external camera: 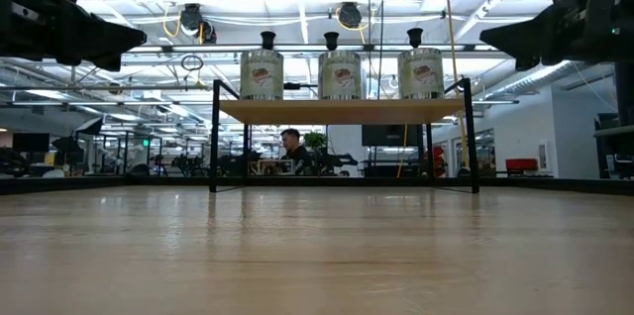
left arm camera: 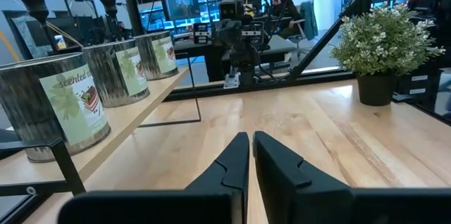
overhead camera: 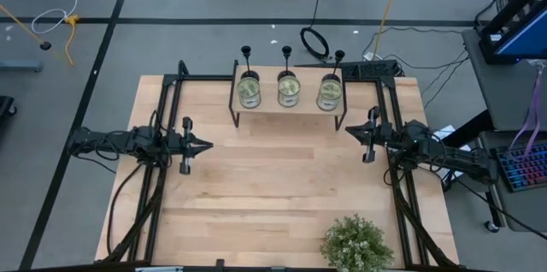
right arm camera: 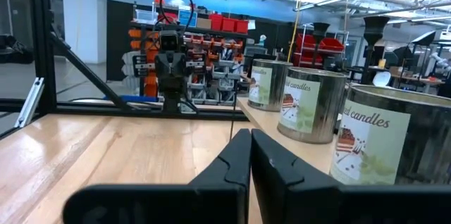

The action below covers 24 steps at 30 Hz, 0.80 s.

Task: Pick & Place candle stick holders
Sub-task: Return to Home Position

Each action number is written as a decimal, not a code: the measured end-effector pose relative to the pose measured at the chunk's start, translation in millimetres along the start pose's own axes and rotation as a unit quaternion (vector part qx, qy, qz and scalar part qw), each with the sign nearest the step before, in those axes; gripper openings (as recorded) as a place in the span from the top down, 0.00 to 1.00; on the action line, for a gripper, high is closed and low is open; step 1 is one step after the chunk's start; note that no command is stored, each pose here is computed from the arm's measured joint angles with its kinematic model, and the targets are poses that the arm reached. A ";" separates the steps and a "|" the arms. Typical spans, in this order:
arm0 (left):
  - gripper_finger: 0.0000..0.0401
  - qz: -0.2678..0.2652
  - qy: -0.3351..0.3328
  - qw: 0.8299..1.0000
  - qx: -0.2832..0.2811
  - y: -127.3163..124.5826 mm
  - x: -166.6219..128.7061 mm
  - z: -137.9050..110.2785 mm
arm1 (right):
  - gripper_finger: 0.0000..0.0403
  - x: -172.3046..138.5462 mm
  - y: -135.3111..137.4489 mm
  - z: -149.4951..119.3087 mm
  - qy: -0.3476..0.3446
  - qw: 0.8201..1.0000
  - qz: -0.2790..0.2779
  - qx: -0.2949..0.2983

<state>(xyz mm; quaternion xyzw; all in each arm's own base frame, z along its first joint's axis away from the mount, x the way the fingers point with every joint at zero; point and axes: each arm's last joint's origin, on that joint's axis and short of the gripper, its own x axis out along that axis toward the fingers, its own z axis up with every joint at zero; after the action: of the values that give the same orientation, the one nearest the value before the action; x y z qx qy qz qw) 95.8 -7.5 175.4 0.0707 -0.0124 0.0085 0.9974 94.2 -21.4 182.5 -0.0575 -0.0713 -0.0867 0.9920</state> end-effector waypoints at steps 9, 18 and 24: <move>0.92 0.000 0.000 1.000 0.000 0.0 0.0 0.0 | 0.99 -0.9 1.2 -13.5 0.069 0.997 0.003 0.026; 0.92 0.000 0.000 1.000 0.000 0.0 0.0 0.1 | 0.99 -1.4 0.9 -13.3 0.065 0.997 0.001 0.033; 0.92 0.000 -0.001 1.000 0.000 0.0 0.0 0.3 | 0.99 -1.4 0.8 -13.0 0.063 0.998 0.001 0.031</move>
<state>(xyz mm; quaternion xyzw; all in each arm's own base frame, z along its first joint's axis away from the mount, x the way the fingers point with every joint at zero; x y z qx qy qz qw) 95.7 -7.5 175.7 0.0706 -0.0130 0.0084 0.9974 94.7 -22.0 169.4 -0.0216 -0.0110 -0.0867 0.9959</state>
